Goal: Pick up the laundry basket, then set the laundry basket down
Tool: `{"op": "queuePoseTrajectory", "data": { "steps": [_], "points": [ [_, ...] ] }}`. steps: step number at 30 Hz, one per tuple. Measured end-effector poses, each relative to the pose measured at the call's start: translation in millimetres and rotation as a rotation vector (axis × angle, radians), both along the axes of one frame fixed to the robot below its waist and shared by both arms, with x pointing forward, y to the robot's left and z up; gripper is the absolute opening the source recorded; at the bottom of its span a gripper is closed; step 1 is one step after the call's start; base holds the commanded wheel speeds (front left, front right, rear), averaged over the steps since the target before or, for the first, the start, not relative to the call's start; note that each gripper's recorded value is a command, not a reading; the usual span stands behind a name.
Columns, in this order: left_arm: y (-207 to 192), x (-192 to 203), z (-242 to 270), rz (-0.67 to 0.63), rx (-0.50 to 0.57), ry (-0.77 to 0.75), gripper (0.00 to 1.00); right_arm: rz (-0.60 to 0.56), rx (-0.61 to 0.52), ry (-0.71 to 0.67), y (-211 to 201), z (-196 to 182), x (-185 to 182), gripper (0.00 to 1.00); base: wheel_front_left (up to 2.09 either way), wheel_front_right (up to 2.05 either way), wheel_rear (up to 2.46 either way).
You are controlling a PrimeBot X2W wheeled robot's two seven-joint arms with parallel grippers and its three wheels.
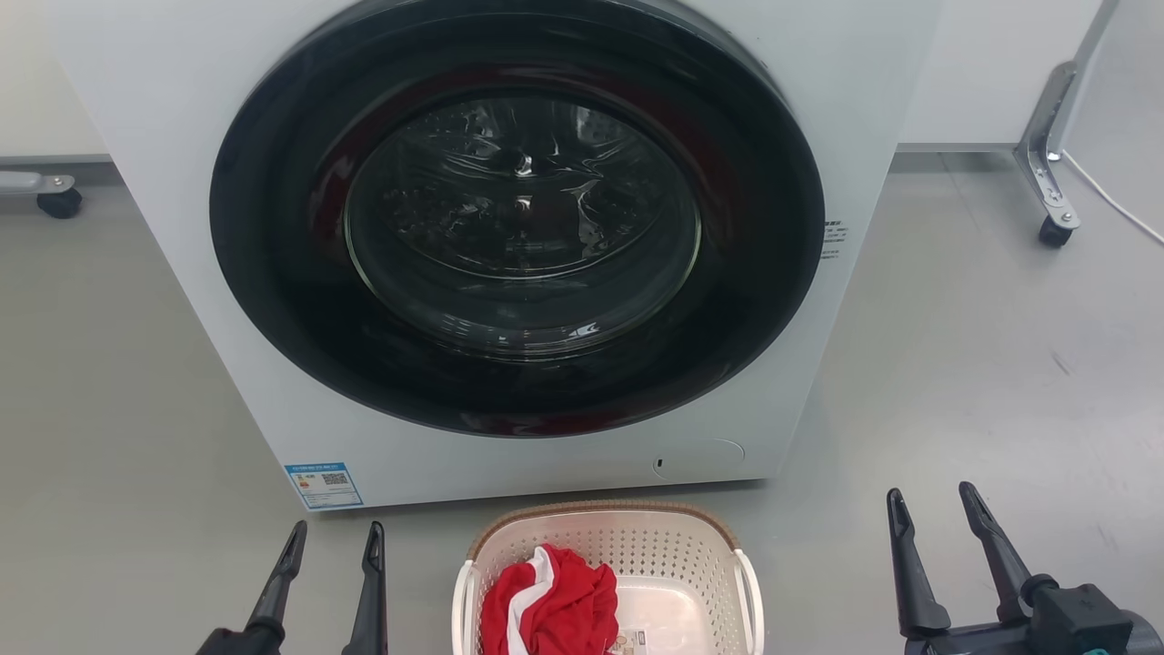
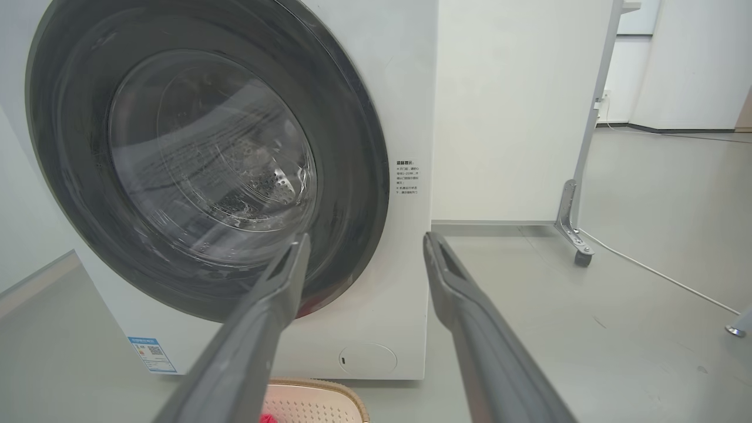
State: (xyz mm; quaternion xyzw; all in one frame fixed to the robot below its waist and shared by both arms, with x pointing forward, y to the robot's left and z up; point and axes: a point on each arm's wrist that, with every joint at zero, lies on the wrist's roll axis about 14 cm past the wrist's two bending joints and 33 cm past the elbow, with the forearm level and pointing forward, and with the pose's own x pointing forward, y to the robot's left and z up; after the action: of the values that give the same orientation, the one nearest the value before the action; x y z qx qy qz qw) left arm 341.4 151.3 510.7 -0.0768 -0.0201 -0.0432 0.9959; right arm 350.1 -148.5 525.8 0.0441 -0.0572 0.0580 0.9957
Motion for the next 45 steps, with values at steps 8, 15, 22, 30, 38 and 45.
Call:
{"op": "queuePoseTrajectory", "data": {
  "steps": [8,15,22,30,38,45],
  "points": [
    [1,-2,-3,0.009,-0.003,0.022,1.0,-0.003,0.0,-0.007,0,2,1,1.0,0.0,0.0,0.0],
    [2,-3,-11,0.027,0.012,0.049,0.0,-0.006,0.006,0.025,1,-7,-1,0.0,0.0,0.0,0.0],
    [6,-5,-20,0.038,-0.022,0.088,0.0,-0.023,0.048,0.068,-3,-17,-3,0.0,0.0,0.0,0.0],
    [12,-4,-29,0.06,-0.137,0.139,0.0,-0.049,0.161,0.128,-11,-26,0,0.0,0.0,0.0,0.0],
    [16,-1,-34,0.075,-0.255,0.179,0.0,-0.07,0.279,0.167,-19,-30,5,0.0,0.0,0.0,0.0],
    [19,3,-36,0.084,-0.343,0.202,0.0,-0.087,0.38,0.21,-24,-37,6,0.0,0.0,0.0,0.0]
  ]
}}
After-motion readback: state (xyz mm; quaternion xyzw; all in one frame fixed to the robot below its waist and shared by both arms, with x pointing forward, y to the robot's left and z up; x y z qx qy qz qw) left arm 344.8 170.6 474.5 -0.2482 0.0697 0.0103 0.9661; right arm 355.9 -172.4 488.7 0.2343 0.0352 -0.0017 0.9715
